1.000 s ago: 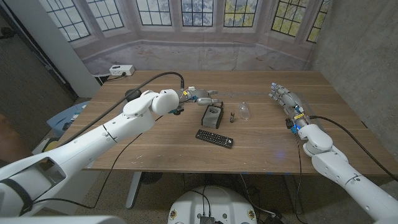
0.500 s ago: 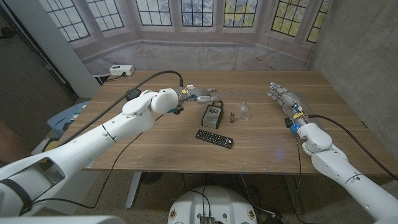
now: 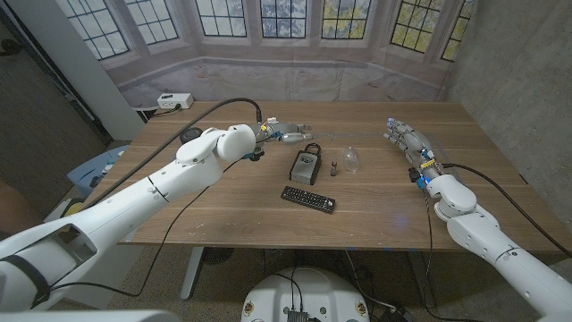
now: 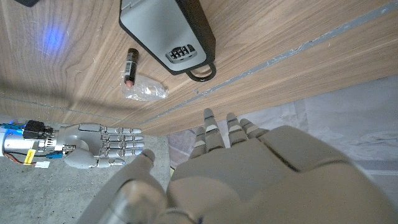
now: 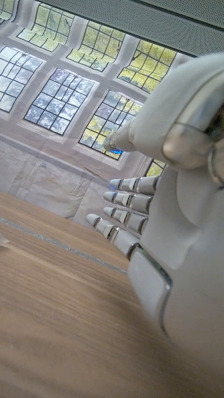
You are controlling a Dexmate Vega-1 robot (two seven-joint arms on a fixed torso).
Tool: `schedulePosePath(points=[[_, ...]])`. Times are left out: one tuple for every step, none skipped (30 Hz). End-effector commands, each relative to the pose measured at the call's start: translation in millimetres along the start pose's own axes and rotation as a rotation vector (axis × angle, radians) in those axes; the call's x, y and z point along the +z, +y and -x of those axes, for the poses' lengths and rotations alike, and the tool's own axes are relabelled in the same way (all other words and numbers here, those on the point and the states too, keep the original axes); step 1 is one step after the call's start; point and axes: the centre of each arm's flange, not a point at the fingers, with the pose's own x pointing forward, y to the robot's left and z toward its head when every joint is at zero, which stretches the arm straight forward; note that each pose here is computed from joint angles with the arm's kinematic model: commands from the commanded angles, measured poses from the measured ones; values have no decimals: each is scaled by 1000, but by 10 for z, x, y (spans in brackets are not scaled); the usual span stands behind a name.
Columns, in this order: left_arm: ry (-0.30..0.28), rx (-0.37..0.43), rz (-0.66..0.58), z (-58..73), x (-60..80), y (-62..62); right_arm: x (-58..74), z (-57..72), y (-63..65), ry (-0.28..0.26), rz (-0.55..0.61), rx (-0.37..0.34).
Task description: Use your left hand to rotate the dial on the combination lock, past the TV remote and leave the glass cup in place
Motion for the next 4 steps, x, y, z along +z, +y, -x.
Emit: schedulePosePath(points=[[-16,10,34,-152,-39,34,-81,-33,36,26,-18,-1],[-18,12,33,-164,-44,33,-94,-37,45,27,-19,-1],[-18,14,30,-176,-52,31,-108,-42,56,29,-22,0],[-18,16,29,-187,-65,25,-125,-49,69,32,-23,3]])
